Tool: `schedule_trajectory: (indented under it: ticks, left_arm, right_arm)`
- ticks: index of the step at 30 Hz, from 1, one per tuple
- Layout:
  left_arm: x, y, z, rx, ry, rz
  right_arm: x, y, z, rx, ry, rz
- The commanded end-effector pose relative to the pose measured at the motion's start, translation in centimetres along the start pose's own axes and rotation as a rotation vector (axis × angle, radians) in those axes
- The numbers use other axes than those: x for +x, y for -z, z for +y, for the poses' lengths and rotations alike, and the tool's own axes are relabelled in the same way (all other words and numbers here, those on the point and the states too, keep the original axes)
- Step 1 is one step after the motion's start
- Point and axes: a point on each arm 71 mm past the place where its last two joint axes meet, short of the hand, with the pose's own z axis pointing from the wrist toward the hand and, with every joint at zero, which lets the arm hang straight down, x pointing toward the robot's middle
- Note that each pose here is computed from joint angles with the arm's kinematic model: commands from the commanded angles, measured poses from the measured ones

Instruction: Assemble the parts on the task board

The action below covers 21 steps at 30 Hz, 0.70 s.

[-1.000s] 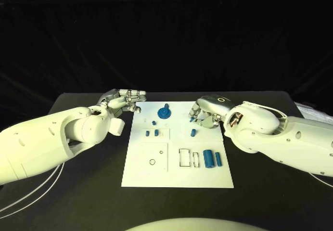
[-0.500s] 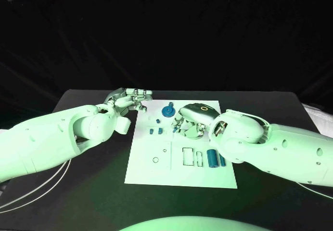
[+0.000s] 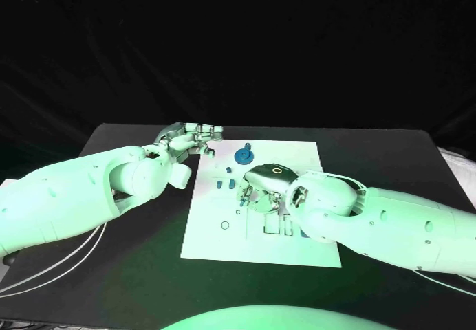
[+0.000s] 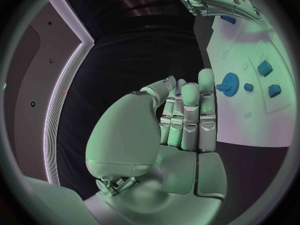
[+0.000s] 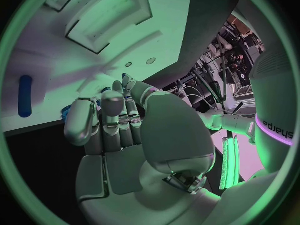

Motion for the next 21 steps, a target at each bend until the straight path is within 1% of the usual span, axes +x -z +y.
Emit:
schedule_trajectory:
  ticks: [1, 10, 21]
  left_arm:
    - [0.36, -0.03, -0.08, 0.008, 0.006, 0.023]
    - [0.42, -0.07, -0.02, 0.003, 0.007, 0.028]
    - [0.39, -0.11, 0.07, -0.007, 0.008, 0.031]
  right_arm:
    - [0.56, -0.19, 0.28, -0.024, 0.034, 0.028]
    - [1.07, -0.46, 0.32, -0.020, 0.038, 0.042]
    - [1.46, -0.60, 0.79, -0.032, 0.038, 0.054]
